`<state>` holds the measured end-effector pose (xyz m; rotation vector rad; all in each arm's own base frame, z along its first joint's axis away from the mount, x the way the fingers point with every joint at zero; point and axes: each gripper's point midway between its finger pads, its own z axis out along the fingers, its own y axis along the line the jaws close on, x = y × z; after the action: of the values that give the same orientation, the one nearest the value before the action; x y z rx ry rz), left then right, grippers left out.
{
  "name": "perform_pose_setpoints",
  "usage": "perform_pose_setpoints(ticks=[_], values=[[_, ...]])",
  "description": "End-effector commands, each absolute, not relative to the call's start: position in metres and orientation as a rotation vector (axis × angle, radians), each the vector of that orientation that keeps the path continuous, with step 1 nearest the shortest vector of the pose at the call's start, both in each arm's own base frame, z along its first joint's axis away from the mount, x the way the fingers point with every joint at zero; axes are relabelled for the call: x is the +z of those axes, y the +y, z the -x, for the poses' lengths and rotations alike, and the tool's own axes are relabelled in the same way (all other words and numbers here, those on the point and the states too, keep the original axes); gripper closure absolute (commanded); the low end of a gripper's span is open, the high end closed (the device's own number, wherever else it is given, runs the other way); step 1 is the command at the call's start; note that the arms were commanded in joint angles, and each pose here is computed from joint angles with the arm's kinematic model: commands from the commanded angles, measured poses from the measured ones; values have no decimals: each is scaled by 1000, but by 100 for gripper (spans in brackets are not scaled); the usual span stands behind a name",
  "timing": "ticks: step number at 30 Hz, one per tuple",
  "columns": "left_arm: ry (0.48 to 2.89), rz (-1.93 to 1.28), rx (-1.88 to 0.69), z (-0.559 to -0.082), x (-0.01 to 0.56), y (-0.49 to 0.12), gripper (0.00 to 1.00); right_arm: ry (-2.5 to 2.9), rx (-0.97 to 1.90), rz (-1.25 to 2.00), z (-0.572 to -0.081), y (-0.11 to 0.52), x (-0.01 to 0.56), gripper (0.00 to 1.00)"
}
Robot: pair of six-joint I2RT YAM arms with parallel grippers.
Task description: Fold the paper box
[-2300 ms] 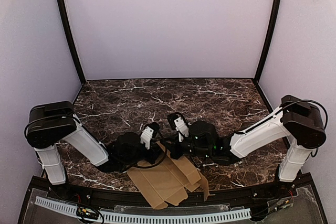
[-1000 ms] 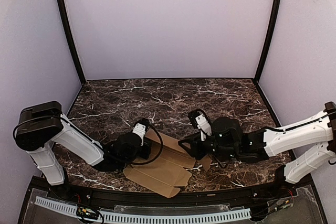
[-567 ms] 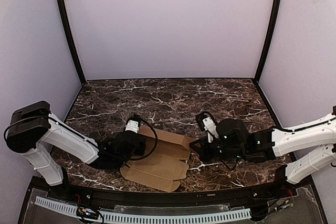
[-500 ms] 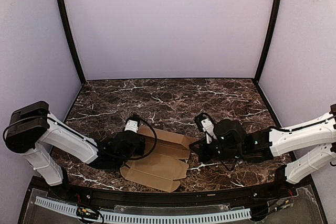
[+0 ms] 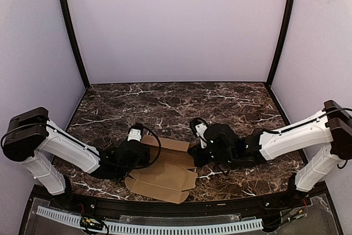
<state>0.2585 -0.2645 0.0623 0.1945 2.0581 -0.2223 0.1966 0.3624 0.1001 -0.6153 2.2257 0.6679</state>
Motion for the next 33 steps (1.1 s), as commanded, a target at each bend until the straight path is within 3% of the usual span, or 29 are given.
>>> perform_pose_setpoints(ticks=[1, 11, 18, 33], values=[[2091, -174, -268, -251, 58, -265, 99, 2160, 729, 631, -206, 389, 111, 100], [2166, -122, -334, -245, 51, -272, 99, 2118, 781, 584, -213, 403, 115, 100], [2165, -69, -272, -247, 55, -259, 99, 2144, 719, 604, -207, 380, 116, 100], [2203, 78, -319, -245, 75, -247, 99, 1983, 860, 709, -133, 332, 142, 100]])
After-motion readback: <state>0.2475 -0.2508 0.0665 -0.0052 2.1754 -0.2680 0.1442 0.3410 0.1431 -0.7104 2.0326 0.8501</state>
